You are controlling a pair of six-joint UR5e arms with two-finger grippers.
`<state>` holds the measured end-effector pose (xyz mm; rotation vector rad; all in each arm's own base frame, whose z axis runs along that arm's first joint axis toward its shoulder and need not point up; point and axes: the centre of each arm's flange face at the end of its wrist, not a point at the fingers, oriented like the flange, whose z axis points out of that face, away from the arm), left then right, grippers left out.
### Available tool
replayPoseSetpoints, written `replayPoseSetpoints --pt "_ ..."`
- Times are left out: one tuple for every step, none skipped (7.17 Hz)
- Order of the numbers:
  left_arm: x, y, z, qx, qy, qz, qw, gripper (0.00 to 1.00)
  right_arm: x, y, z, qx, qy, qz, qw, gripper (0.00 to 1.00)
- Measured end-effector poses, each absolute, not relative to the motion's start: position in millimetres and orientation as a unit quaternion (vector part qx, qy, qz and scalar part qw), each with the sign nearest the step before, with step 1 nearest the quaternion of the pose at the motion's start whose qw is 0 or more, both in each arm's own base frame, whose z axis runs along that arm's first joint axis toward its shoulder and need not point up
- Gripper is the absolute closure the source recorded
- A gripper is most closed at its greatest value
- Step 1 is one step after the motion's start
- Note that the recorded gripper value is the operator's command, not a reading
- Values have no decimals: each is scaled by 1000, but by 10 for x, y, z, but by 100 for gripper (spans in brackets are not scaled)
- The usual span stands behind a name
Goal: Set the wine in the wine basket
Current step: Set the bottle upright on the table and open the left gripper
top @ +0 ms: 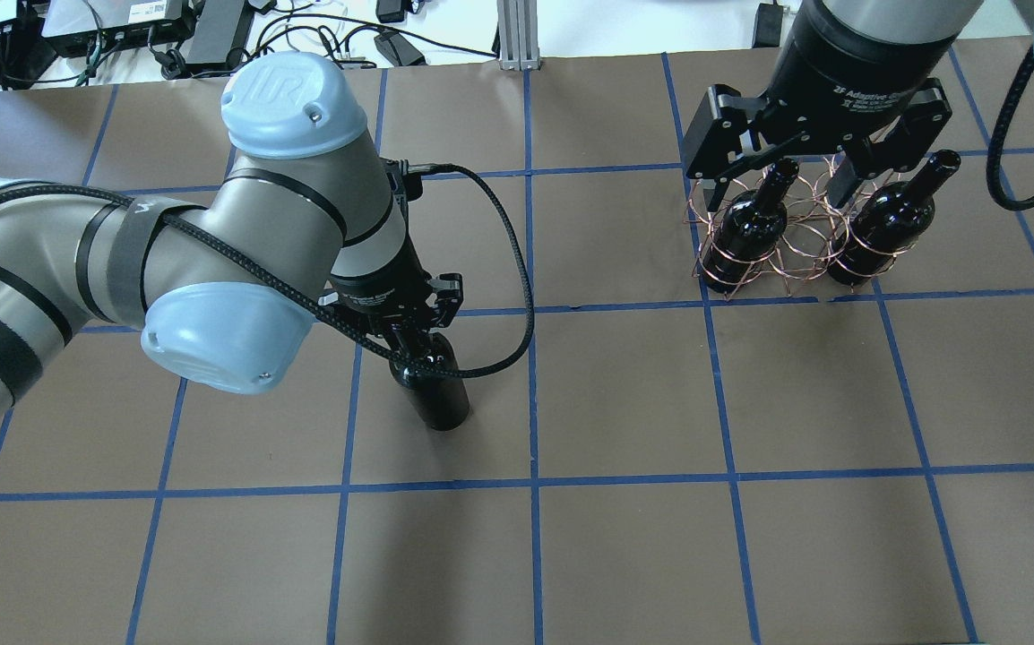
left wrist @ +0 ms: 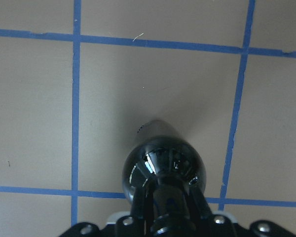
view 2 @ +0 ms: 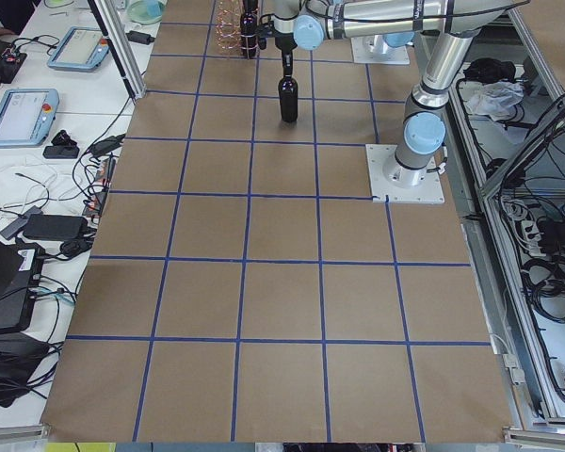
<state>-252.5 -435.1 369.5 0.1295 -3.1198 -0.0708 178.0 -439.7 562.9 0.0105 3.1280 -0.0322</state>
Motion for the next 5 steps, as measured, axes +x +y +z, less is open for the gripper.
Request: replayPoseSetpoints --pt "-2526 -4352 3689 41 -999 -24 9 5 1778 -4389 5635 1 1000 -11 5 0" --pt "-2527 -4352 3693 42 -999 -24 10 0 1779 -4396 5633 1 1000 -12 4 1" --pt "-2531 -4346 3716 44 -999 -26 11 0 1784 -4422 5635 0 1000 -21 5 1" --pt "-2538 -4340 3793 47 -998 -31 12 0 1789 -4461 5639 0 999 -35 6 2" --pt "-2547 -4353 3956 51 -998 -36 16 0 1791 -4482 5631 -1 999 -43 7 5"
